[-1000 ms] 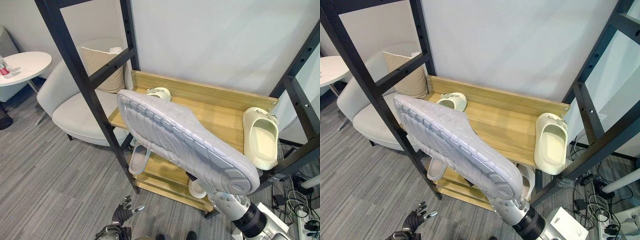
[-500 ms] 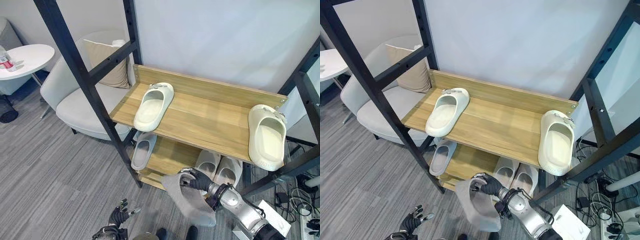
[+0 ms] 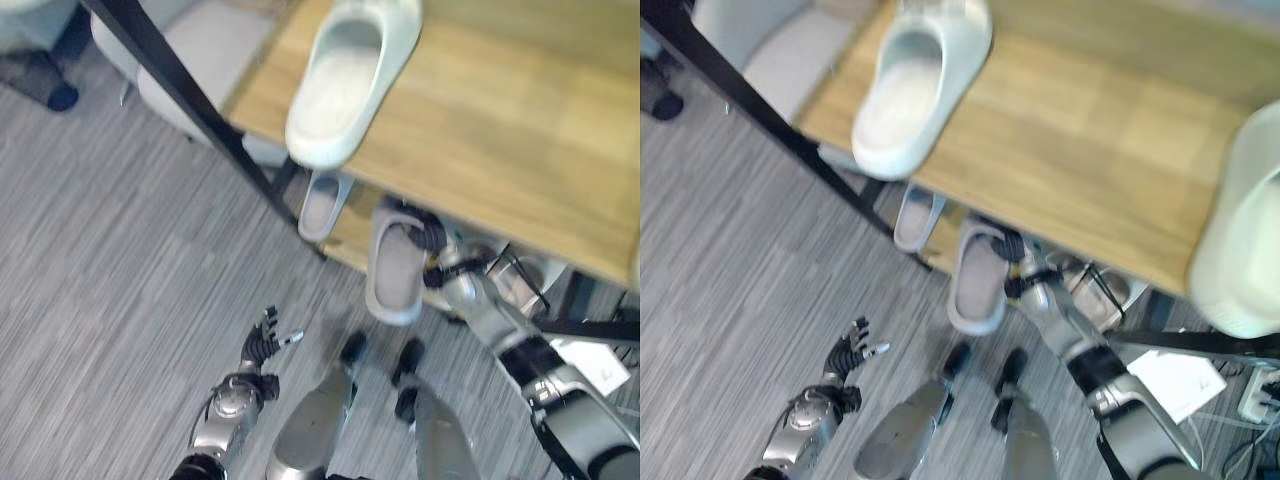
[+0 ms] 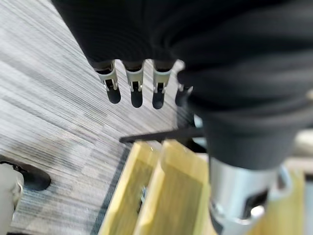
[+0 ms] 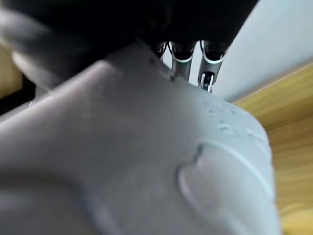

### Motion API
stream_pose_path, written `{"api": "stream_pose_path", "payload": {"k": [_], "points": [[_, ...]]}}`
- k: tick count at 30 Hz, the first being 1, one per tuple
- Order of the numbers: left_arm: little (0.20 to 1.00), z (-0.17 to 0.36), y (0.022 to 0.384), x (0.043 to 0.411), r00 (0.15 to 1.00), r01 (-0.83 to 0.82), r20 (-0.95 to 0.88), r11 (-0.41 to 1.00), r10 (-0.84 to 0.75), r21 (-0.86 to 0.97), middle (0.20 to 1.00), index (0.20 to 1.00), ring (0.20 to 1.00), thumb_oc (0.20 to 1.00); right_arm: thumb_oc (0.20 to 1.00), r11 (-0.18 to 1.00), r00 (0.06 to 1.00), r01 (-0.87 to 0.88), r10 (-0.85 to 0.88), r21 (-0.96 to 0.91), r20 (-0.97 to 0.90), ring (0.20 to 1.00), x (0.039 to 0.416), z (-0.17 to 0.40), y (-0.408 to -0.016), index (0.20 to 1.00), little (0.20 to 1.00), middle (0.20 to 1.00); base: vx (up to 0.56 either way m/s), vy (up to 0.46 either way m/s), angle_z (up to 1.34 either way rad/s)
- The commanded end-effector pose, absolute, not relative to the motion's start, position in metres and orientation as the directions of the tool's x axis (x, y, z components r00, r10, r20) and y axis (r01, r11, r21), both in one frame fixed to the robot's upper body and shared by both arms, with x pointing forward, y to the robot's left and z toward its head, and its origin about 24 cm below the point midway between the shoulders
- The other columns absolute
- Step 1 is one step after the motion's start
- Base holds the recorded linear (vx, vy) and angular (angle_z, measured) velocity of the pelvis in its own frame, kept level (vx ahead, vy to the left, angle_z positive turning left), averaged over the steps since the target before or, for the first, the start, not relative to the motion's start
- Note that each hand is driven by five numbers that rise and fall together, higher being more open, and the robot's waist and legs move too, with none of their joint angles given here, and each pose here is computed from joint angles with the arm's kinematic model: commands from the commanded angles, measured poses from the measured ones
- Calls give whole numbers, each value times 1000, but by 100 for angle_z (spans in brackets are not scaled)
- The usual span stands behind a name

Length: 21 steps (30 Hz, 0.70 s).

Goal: Arrange the slippers neatly on the shoe rack.

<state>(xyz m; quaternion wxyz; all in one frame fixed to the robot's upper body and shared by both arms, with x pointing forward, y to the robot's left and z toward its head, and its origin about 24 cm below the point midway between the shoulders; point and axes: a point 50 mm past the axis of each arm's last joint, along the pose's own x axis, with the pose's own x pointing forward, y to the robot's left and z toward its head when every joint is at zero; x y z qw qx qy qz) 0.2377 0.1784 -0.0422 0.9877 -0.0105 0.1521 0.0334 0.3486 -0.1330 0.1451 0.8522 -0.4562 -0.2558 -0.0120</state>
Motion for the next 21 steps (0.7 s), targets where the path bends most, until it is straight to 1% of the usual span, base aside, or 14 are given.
{"api": "stream_pose_path", "payload": {"k": [1,6,8,10,15,21], "points": [[1000,-23,176,243,980,-83,-183,996,74,-39,1000,1000,1000,1000,200,609,805,346,198,-714,559,200,341,151,-122,200,200,200,-41,74,3],[1000,26,155,279,1000,-10,28,1000,10,-24,1000,1000,1000,1000,200,558,754,493,107,-667,648,200,364,186,-131,200,200,200,-35,47,3],[1000,26,155,279,999,-10,30,1000,11,-24,1000,1000,1000,1000,200,558,753,495,107,-666,649,200,364,187,-131,200,200,200,-3,15,9],[1000,59,146,293,986,24,165,1000,-23,-5,1000,1000,1000,1000,200,512,706,591,45,-623,707,200,377,217,-140,200,200,200,12,25,5],[1000,78,138,299,969,49,242,999,-47,-4,1000,1000,1000,1000,200,469,662,663,-2,-584,750,200,386,248,-149,200,200,200,20,-12,9],[1000,85,130,300,960,90,267,996,-85,-8,1000,1000,1000,1000,200,415,623,719,-31,-557,781,200,392,277,-160,200,200,200,60,-24,16]]}}
